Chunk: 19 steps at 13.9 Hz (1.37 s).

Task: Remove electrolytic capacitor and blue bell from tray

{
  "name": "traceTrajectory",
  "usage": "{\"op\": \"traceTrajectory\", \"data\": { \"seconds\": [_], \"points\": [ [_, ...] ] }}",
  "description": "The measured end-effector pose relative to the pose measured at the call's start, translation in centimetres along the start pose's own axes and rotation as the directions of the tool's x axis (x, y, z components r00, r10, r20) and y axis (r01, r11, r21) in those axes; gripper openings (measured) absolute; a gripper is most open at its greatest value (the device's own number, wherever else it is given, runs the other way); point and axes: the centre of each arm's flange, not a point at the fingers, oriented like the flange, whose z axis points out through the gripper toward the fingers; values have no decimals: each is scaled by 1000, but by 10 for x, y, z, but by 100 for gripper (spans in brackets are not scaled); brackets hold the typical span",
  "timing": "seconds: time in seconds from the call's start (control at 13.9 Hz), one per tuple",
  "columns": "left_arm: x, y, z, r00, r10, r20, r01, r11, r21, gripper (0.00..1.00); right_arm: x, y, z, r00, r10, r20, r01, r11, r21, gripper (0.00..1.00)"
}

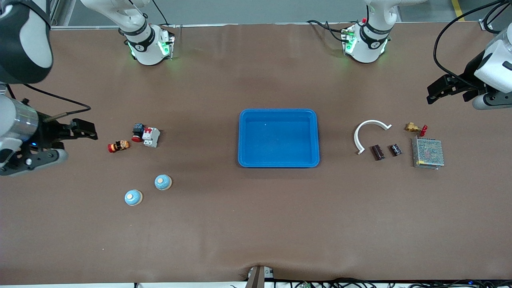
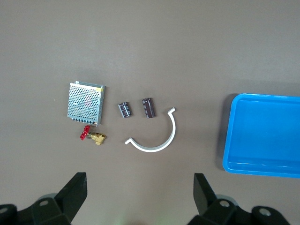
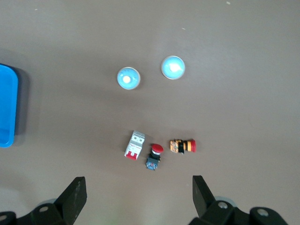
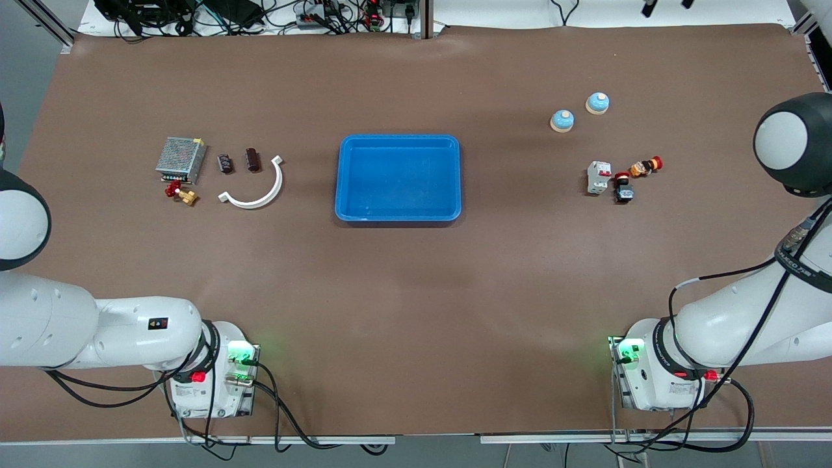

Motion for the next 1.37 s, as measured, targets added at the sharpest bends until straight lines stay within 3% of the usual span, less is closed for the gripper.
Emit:
{"op": "traceTrajectory", "data": {
  "seconds": [0.58,0.86,1.37],
  "points": [
    [0,1,0,1000,2,-1,-2,1000,0,100,-61,48,-36,993,120,-13,-120,993,-1,100],
    [-1,1,0,1000,3,3,-3,1000,1,100,-68,51,-27,992,128,2,-128,992,2,100],
    [-1,1,-1,1000,3,3,-3,1000,1,100,-80,47,-16,991,127,-28,-128,992,-4,100]
  ]
}}
